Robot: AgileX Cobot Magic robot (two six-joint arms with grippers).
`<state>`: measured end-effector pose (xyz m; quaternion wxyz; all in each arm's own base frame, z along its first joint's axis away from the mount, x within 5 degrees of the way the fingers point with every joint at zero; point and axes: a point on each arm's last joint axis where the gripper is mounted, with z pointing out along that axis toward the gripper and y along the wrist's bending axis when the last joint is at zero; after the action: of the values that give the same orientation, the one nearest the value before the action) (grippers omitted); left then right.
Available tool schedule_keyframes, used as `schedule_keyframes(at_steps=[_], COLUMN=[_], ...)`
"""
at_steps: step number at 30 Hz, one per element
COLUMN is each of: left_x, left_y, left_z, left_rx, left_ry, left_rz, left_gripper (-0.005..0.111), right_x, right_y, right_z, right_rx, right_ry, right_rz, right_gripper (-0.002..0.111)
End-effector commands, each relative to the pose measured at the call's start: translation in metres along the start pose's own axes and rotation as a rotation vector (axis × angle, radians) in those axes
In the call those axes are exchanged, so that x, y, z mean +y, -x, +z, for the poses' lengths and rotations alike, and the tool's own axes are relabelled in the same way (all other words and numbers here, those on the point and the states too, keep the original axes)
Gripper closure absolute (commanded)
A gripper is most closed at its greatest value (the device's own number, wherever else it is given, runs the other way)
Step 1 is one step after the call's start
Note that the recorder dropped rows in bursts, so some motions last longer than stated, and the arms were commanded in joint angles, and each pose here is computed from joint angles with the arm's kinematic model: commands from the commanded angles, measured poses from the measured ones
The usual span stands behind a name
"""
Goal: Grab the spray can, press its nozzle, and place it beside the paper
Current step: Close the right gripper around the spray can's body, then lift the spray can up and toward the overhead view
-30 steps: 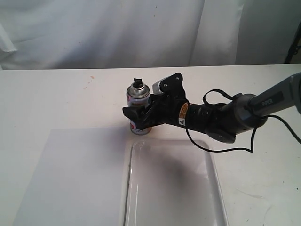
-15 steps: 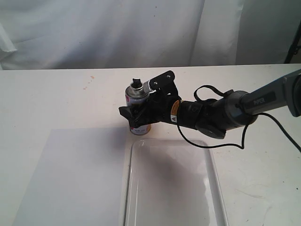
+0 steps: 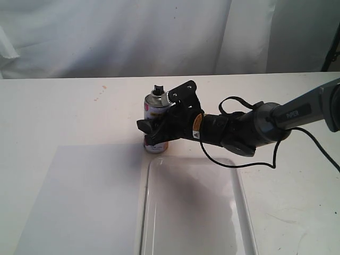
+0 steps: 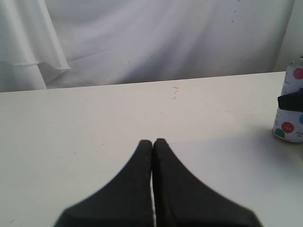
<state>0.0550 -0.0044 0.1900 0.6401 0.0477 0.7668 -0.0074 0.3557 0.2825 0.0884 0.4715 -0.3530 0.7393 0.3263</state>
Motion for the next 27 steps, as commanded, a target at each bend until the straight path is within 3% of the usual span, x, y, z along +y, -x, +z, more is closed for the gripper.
schedule_keyframes(at_steps=[1, 5, 10, 18, 27], left_x=[0.000, 0.000, 0.000, 0.000, 0.000], left_y=[-0.001, -0.001, -0.001, -0.001, -0.001], left_z=[0.000, 0.000, 0.000, 0.000, 0.000], left_rx=[-0.003, -0.003, -0.003, -0.003, -0.003], left_ry=[-0.006, -0.006, -0.006, -0.006, -0.006], left_rz=[-0.004, -0.004, -0.004, -0.004, -0.004], left_gripper=[0.107, 0.107, 0.107, 0.107, 0.107], right_x=[0.002, 0.006, 0.013, 0.031, 0.096], right_y=[0.012, 0.030, 0.056, 0.099, 0.111], right_z=[-0.003, -0.009, -0.024, -0.051, -0.049], right_rx=[-0.024, -0.047, -0.013, 0.020, 0.153], right_ry=[0.005, 0.023, 0.033, 0.015, -0.076], right_rz=[0.035, -0.015, -0.146, -0.197, -0.412], right_gripper=[0.086, 0.108, 0.108, 0.108, 0.108])
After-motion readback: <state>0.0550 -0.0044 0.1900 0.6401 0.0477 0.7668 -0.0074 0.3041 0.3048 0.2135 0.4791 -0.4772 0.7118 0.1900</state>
